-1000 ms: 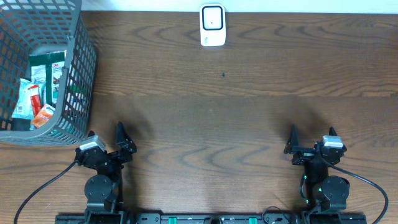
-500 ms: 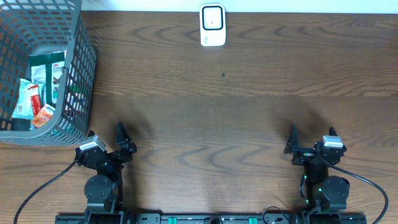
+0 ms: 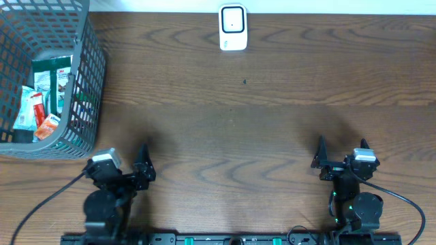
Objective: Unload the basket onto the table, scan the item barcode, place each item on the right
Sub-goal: 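Move the left gripper over the basket and reach down inside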
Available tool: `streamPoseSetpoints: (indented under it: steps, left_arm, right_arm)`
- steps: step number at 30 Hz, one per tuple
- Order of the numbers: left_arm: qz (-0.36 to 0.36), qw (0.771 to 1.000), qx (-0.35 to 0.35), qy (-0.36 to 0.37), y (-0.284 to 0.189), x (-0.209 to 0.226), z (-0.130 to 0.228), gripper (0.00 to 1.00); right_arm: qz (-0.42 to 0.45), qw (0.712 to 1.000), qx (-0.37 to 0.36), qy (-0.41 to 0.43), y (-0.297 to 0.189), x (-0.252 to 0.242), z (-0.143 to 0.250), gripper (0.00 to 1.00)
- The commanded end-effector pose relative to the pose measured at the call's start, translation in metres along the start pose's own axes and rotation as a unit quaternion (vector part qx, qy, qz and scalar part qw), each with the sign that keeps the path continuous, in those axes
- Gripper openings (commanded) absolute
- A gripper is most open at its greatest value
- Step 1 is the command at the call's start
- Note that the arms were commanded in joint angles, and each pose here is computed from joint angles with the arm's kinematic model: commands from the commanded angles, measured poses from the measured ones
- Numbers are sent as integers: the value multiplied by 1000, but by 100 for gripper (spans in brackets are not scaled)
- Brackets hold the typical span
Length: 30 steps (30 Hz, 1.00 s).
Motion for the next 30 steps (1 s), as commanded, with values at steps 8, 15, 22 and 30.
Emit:
streamPoseSetpoints:
  steps: [8, 15, 22, 30]
  left_arm:
    - [0, 987, 159, -19, -47, -53, -99, 86]
    - [-51, 952, 301, -9, -41, -69, -144, 86]
    - [-82, 921, 381, -13, -7, -78, -165, 86]
    - [-95, 907, 410, -14, 33, -75, -154, 37]
  right_arm:
    - [-5, 1000, 0, 6, 0, 2, 0, 99]
    - [-5, 1000, 0, 6, 0, 2, 0, 99]
    - [-5, 1000, 0, 6, 0, 2, 0, 99]
    - [-5, 1000, 0, 6, 0, 2, 0, 99]
Point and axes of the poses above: each gripper's point midway between its finger pads, its own y axis out along the fingers, its own x axis along the line the jaws close on, z = x × y, the point moved 2 cm from there along -y, back along the fingers, and after that the axes turned 1 degree about -y, right-handed, at the moved point
